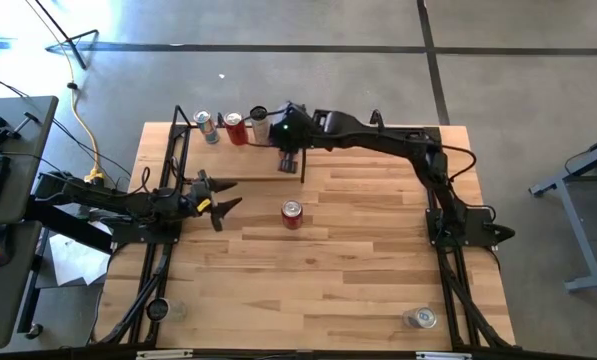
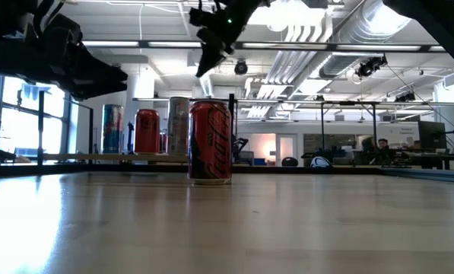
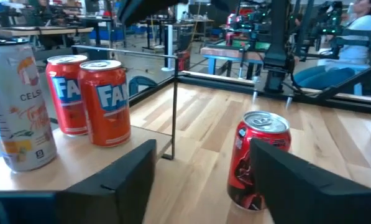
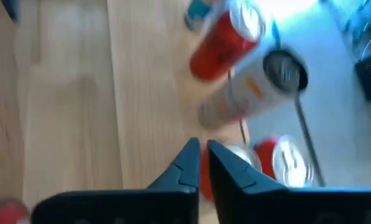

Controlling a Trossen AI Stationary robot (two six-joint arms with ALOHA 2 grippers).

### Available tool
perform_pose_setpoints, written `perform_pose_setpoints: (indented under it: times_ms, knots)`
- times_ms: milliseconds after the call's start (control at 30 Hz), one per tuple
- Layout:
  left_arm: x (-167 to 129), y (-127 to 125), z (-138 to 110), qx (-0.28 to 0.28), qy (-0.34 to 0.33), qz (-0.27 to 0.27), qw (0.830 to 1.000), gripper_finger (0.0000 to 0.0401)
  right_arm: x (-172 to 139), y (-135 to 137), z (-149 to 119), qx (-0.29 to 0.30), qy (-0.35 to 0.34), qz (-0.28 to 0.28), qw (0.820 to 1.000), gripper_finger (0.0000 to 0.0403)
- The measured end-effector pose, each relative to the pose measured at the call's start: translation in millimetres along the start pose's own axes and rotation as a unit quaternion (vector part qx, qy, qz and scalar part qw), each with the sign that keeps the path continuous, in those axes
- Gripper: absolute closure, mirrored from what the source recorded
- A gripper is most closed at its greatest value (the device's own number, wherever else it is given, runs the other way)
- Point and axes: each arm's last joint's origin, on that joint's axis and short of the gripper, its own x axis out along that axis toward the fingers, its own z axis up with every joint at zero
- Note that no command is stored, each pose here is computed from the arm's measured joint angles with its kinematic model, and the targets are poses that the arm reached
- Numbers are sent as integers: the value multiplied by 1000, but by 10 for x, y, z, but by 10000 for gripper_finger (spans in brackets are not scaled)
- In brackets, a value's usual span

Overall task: Place canned beverage on shelf
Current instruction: Put the white yellow soda can aligned with the other white soda yellow can on the shelf

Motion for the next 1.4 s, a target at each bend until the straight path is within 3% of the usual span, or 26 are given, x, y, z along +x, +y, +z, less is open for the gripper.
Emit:
perform_pose_setpoints:
  times_ms: [167,300,367,567,733,833,1167,1400]
  knots:
    - [5,-8,8,13,17,-5,1000,258,-75,259,181,-16,-58,7,998,390]
    - [15,-47,112,32,25,-38,998,360,-159,512,291,-32,-89,23,995,399]
    - [13,-77,180,40,22,-60,997,390,-203,644,342,-42,-105,30,993,401]
    - [-7,-145,347,61,31,-81,994,395,-110,1024,390,-45,-180,47,982,402]
    - [-26,-180,422,64,35,-93,993,400,136,1423,210,-42,-215,48,974,403]
    - [-34,-196,466,63,31,-98,993,400,115,1649,104,-43,-237,40,970,403]
    - [9,-329,735,90,111,-113,983,401,-411,1907,-475,17,-293,26,956,403]
    - [103,-577,957,111,218,-131,961,401,-780,2106,-1044,49,-294,21,954,403]
